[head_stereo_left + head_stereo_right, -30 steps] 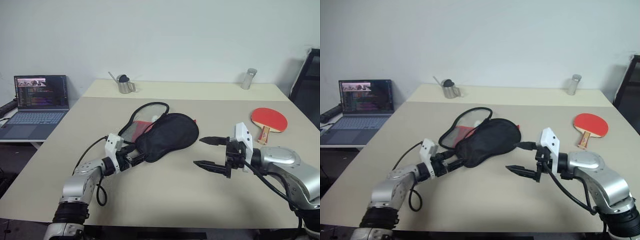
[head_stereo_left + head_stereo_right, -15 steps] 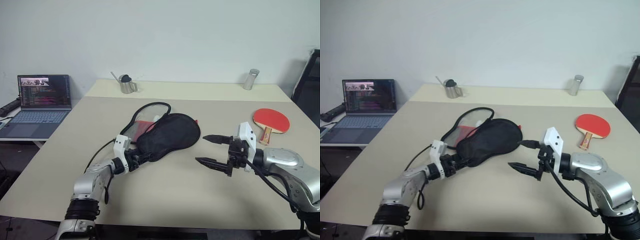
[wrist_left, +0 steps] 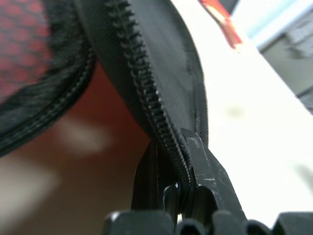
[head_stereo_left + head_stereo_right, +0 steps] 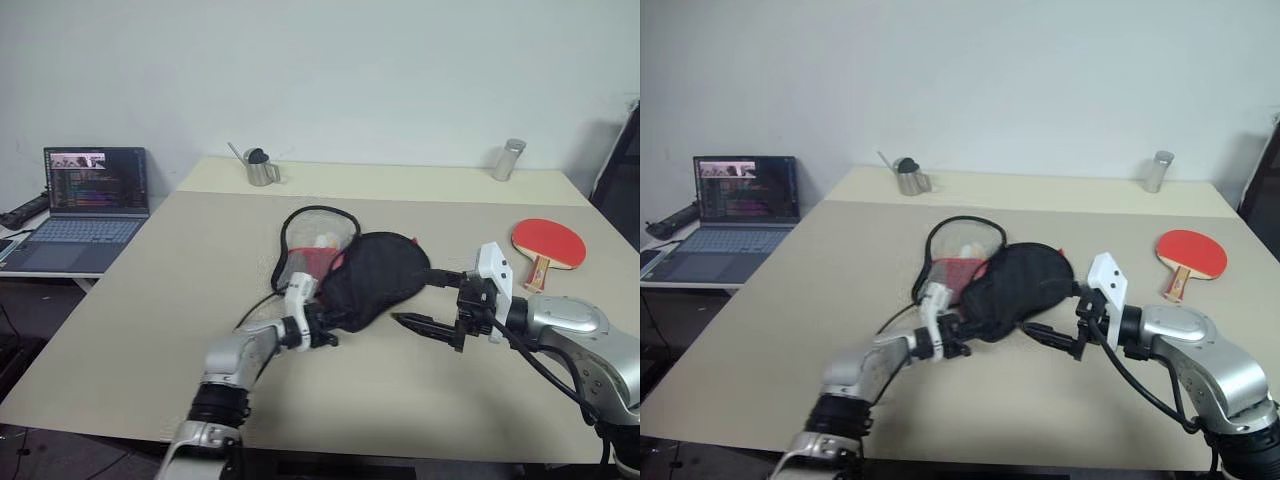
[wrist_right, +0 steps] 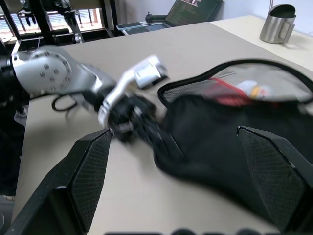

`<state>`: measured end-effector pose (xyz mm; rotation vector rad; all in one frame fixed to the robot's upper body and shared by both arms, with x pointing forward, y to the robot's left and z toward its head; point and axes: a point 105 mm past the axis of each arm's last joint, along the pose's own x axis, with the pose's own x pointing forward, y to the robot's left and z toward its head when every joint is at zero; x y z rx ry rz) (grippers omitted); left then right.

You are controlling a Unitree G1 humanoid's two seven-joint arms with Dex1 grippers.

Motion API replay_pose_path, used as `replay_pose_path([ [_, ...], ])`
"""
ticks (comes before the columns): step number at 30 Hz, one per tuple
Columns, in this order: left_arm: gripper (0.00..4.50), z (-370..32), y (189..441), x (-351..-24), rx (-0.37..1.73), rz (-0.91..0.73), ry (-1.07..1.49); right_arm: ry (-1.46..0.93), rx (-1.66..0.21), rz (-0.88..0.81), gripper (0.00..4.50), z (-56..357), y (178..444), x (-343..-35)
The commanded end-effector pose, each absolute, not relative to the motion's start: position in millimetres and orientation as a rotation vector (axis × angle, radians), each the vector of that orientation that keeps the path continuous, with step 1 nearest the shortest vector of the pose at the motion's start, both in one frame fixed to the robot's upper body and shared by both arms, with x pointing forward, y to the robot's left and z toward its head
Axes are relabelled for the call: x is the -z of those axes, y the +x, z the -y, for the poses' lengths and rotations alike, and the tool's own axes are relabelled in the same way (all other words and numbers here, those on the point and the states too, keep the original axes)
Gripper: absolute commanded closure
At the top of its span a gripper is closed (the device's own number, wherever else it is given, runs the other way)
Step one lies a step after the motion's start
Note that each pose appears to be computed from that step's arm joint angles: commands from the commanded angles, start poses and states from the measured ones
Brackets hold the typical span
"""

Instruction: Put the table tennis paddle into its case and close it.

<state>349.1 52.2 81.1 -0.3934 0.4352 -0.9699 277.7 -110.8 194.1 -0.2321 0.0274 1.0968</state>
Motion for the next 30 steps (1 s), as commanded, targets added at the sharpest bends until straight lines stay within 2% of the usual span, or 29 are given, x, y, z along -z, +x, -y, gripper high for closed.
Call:
replay_pose_path([
  [1, 4.47, -26.2, 356.3, -98.9, 1.01, -0.388, -0.386, -0.262, -1.085, 0.032, 0.0, 113.5, 273.1, -210.5],
  [6, 4.47, 3.6, 363.7, -106.7, 1.026, -0.375, -0.415, -0.264, -1.071, 0.028, 0.0, 115.1, 271.3, -210.9],
  [10, 3.45, 11.4, 357.7, -108.5, 1.081, -0.371, -0.396, -0.264, -1.062, 0.025, 0.0, 116.5, 270.0, -210.4],
  [14, 2.02, 6.1, 350.7, -101.3, 1.107, -0.403, -0.346, -0.262, -1.052, 0.02, 0.0, 118.0, 269.4, -208.7],
  [18, 0.64, -16.7, 340.9, -92.4, 1.123, -0.436, -0.272, -0.259, -1.042, 0.017, 0.0, 119.1, 270.5, -207.5],
  [25, 0.64, -68.4, 296.1, -65.4, 1.209, -0.557, 0.008, -0.223, -0.964, -0.016, 0.0, 124.7, 282.3, -203.0],
  [30, 0.64, -89.4, 267.9, -71.1, 1.294, -0.529, 0.131, -0.149, -0.824, -0.13, 0.0, 134.2, 298.2, -191.2],
])
